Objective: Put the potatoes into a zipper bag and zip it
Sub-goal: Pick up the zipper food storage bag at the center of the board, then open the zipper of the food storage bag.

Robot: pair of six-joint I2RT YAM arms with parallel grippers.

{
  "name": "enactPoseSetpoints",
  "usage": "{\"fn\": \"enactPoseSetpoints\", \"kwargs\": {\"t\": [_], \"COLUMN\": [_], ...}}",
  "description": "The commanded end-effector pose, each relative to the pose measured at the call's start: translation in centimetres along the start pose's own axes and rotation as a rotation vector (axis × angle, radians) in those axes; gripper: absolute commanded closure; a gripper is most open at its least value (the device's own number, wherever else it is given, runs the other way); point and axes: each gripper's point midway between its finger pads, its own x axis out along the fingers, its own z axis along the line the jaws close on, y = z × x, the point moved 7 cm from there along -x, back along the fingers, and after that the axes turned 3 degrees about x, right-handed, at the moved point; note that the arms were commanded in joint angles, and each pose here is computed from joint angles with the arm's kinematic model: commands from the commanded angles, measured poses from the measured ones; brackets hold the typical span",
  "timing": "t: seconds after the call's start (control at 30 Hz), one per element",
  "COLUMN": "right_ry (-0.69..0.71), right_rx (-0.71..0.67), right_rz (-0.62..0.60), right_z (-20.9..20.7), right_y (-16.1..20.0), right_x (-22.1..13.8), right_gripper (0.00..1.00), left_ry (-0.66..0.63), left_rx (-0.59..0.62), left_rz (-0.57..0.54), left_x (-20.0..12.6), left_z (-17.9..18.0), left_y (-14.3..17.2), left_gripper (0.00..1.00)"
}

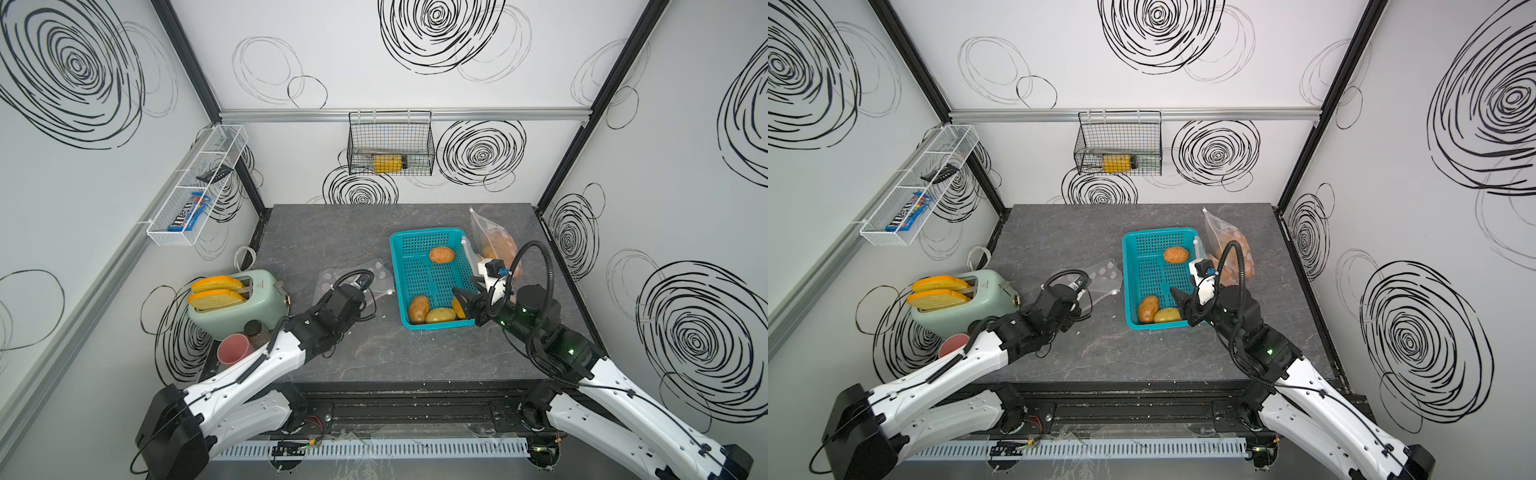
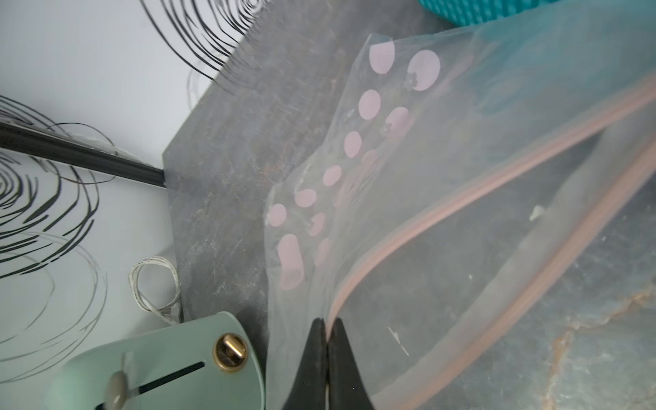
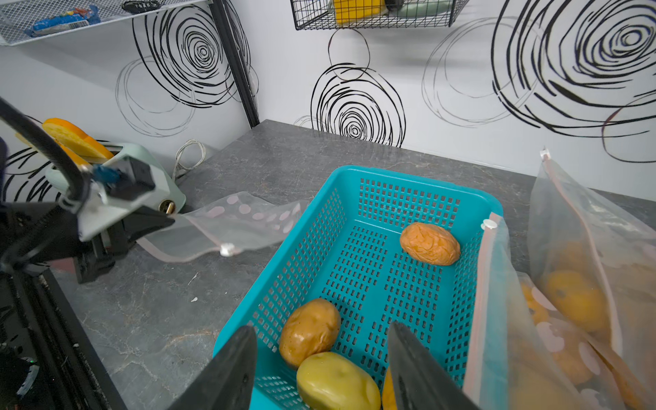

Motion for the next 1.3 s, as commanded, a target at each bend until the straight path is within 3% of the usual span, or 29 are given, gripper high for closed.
{"fn": "enactPoseSetpoints", "kwargs": {"t": [0.0, 0.2, 0.33, 0.47, 0.93, 1.1, 1.27], "right_ry": [-0.075, -0.307, -0.411, -0.492, -0.443, -0.415, -0.441], "right_rx": [0.031, 0.188, 0.274, 0.314, 0.36, 0.362, 0.362], "right_rz": [-0.04, -0.133, -0.04, 0.008, 0.145, 0.186, 0.236], "right_z": [1.2, 3.8, 6.7, 9.4, 11.8, 11.8, 12.3], "right_y": [-1.7, -3.1, -3.0, -3.5, -1.8, -0.4, 0.3], "right_x": [0.1, 0.9, 4.2, 7.0, 15.9, 17.5, 18.1], "right_gripper": [0.37, 0.36, 0.36, 0.35, 0.36, 0.48, 0.79], "left_ry": [-0.022, 0.103, 0.29, 0.459, 0.542, 0.546, 0.524], "left_rx": [-0.142, -0.385, -0.486, -0.56, -0.596, -0.609, -0.63], "left_rz": [-0.078, -0.08, -0.055, -0.097, -0.112, -0.12, -0.124], "left_x": [-1.9, -3.0, -2.7, -2.6, -2.6, -2.6, -2.5], "left_z": [3.0, 5.7, 4.2, 2.5, 1.4, 1.3, 1.4], "left_y": [-1.9, -3.7, -4.7, -5.3, -5.1, -5.1, -4.8], "left_gripper": [1.0, 1.0, 1.0, 1.0, 1.0, 1.0, 0.99]}}
